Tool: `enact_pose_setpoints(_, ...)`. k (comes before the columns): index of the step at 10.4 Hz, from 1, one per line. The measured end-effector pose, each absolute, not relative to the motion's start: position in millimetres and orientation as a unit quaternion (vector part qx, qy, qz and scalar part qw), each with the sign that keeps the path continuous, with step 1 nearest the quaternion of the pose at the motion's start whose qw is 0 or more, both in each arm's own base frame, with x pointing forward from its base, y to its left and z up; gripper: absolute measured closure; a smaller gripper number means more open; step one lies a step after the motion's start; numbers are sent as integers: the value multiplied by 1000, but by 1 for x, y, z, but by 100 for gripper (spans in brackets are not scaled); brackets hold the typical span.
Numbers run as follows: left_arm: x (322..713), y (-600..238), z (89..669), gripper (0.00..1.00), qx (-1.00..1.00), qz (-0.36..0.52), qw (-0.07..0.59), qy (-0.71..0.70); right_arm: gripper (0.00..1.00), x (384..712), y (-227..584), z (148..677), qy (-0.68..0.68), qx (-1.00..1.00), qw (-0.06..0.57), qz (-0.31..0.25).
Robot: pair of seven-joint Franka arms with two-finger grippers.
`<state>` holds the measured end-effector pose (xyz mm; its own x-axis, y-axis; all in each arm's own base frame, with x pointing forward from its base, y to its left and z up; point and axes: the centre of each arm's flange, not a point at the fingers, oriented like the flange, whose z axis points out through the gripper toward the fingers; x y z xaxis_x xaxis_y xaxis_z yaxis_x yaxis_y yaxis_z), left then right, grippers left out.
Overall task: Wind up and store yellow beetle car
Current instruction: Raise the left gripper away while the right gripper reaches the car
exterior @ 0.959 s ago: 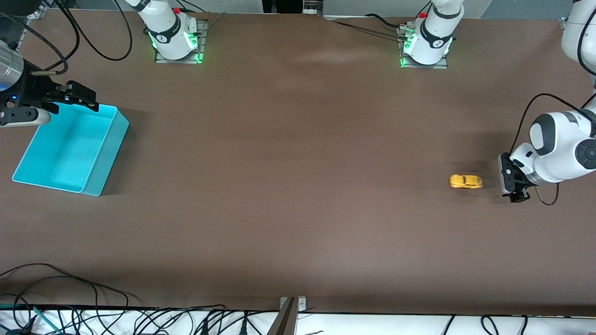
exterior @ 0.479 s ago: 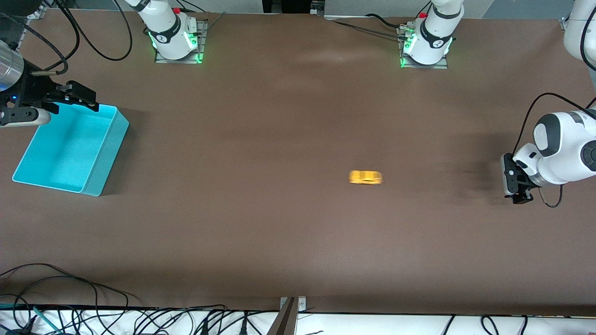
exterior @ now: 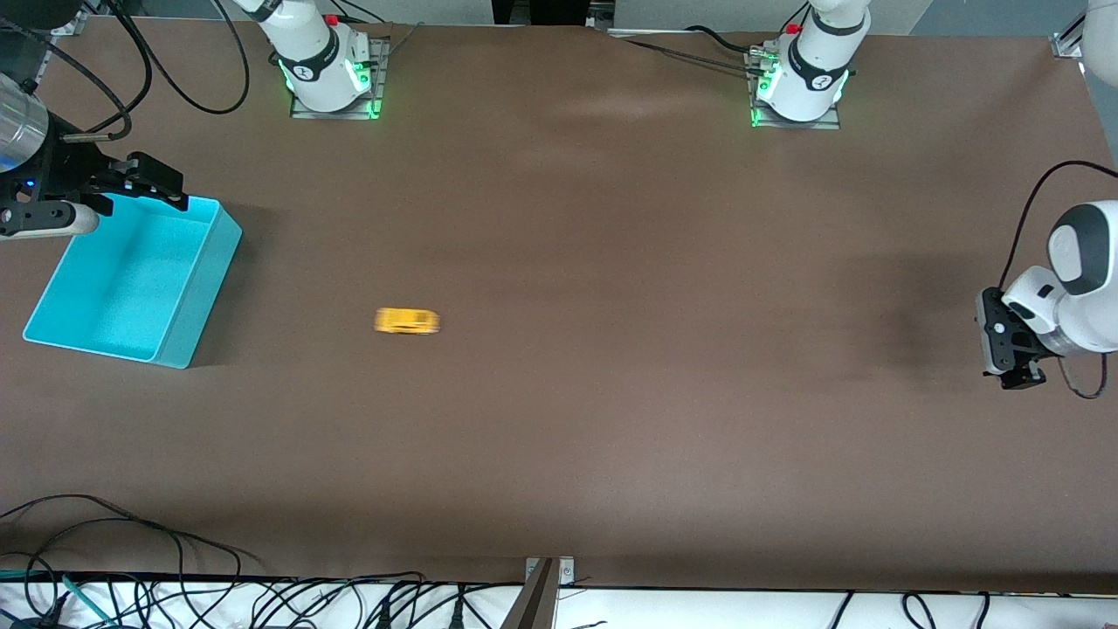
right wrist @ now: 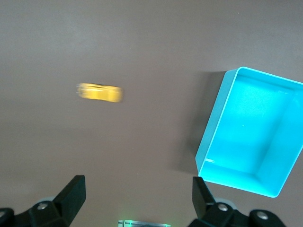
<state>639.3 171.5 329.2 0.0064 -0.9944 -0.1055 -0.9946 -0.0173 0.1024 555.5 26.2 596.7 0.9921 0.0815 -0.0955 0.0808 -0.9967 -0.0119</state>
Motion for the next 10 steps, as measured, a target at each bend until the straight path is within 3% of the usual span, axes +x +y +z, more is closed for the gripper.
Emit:
enact_pose_setpoints(6,646,139,359,0,-734,94,-8,673,0,555,28,602,-42,-998,4,43)
enact_pose_setpoints(10,636,93,457,0,-819,98,-40,564,0,561,39,585,-52,-997,4,59)
